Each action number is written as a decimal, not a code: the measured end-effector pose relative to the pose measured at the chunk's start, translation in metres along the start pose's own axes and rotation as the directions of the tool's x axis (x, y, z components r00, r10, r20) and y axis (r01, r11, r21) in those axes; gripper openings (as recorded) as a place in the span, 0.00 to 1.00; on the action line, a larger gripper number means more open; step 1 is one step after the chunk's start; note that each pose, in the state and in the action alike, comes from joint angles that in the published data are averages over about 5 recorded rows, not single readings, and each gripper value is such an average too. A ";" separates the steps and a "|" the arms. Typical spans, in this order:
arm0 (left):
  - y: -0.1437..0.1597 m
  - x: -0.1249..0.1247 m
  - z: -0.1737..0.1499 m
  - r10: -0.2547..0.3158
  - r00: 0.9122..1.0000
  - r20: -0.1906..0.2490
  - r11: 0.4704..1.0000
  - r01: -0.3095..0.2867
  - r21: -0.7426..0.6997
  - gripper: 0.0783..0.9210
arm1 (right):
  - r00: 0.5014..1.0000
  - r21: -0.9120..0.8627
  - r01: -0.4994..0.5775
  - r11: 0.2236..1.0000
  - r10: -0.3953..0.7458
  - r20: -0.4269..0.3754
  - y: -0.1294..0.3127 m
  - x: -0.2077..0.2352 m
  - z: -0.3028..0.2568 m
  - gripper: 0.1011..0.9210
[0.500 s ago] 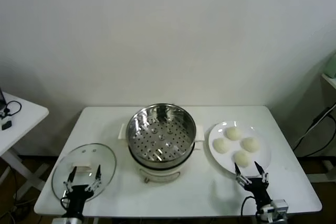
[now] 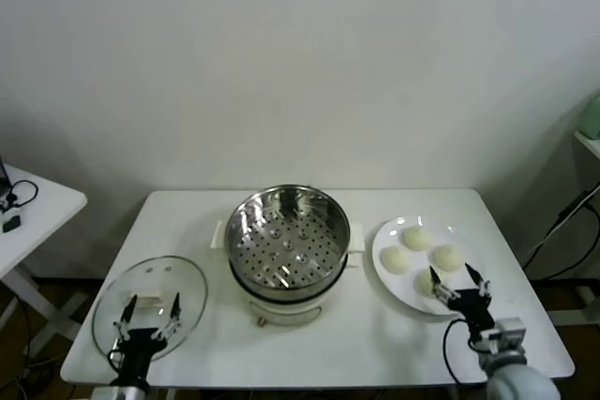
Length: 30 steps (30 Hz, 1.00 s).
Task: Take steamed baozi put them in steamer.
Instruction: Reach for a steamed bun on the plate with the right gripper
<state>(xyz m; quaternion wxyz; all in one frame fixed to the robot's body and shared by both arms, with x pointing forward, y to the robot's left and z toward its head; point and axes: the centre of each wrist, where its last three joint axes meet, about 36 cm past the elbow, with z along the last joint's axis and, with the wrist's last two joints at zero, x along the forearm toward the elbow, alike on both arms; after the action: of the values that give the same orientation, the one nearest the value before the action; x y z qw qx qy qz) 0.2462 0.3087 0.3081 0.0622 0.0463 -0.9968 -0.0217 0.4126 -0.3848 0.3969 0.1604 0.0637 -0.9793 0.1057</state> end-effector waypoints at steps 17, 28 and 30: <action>0.000 -0.004 0.001 0.029 0.999 0.018 0.999 -0.029 -0.014 0.88 | 0.875 0.617 0.483 0.621 -0.331 -0.352 -0.083 -0.093 -0.137 0.88; -0.003 -0.004 0.004 0.041 0.999 0.014 0.999 -0.041 -0.017 0.88 | 0.656 0.610 0.753 0.245 -0.337 -0.675 -0.121 -0.148 -0.184 0.88; -0.004 -0.004 0.006 0.041 0.999 0.014 0.999 -0.040 -0.016 0.88 | 0.621 0.587 0.782 0.207 -0.327 -0.712 -0.124 -0.158 -0.189 0.88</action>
<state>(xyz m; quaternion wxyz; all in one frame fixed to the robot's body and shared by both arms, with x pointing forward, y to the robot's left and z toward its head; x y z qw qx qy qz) 0.2502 0.3054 0.3019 0.0560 0.0255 -0.9977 -0.0286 0.6381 -0.4480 0.5432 0.3463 0.4702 -0.6150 0.5299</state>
